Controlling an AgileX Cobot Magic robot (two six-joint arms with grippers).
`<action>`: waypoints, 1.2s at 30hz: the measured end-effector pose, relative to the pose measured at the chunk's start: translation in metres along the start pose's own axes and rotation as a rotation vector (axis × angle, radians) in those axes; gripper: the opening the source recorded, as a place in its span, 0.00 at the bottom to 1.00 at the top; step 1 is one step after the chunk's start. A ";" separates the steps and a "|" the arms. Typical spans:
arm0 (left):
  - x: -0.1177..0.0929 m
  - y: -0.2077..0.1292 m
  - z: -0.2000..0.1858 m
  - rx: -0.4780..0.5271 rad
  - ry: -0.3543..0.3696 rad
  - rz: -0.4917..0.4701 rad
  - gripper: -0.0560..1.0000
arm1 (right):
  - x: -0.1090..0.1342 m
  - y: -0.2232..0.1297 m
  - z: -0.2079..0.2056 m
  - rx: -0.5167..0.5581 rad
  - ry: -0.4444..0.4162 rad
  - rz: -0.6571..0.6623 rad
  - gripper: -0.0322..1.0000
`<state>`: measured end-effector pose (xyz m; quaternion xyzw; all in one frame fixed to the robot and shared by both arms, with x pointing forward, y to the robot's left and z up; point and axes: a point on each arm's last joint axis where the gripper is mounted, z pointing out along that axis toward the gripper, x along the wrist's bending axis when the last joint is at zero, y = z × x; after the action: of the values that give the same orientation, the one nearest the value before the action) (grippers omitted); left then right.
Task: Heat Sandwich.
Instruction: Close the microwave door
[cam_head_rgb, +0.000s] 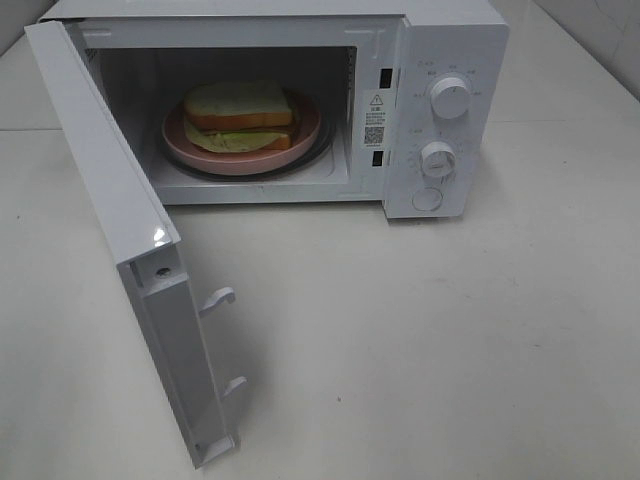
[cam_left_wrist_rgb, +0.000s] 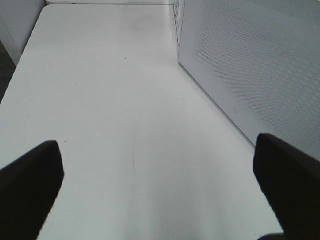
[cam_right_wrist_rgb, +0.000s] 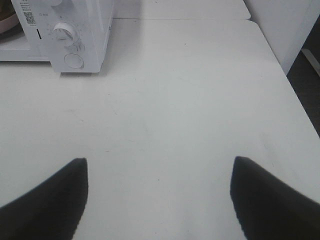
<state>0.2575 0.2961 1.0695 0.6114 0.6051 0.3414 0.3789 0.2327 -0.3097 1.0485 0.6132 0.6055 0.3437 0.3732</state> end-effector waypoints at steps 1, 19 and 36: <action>0.000 0.000 0.000 0.000 0.000 0.000 0.97 | 0.000 0.000 0.000 0.000 0.000 0.000 0.76; 0.005 0.040 0.074 0.084 0.017 -0.021 0.29 | 0.000 0.000 0.000 0.000 0.000 0.000 0.76; 0.014 0.033 0.156 -0.064 0.057 -0.019 0.05 | 0.000 0.000 0.000 0.000 0.000 0.000 0.76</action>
<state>0.4102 0.3033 1.0229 0.5831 0.6102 0.3741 0.3843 0.2327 -0.3097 1.0485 0.6132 0.6055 0.3437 0.3732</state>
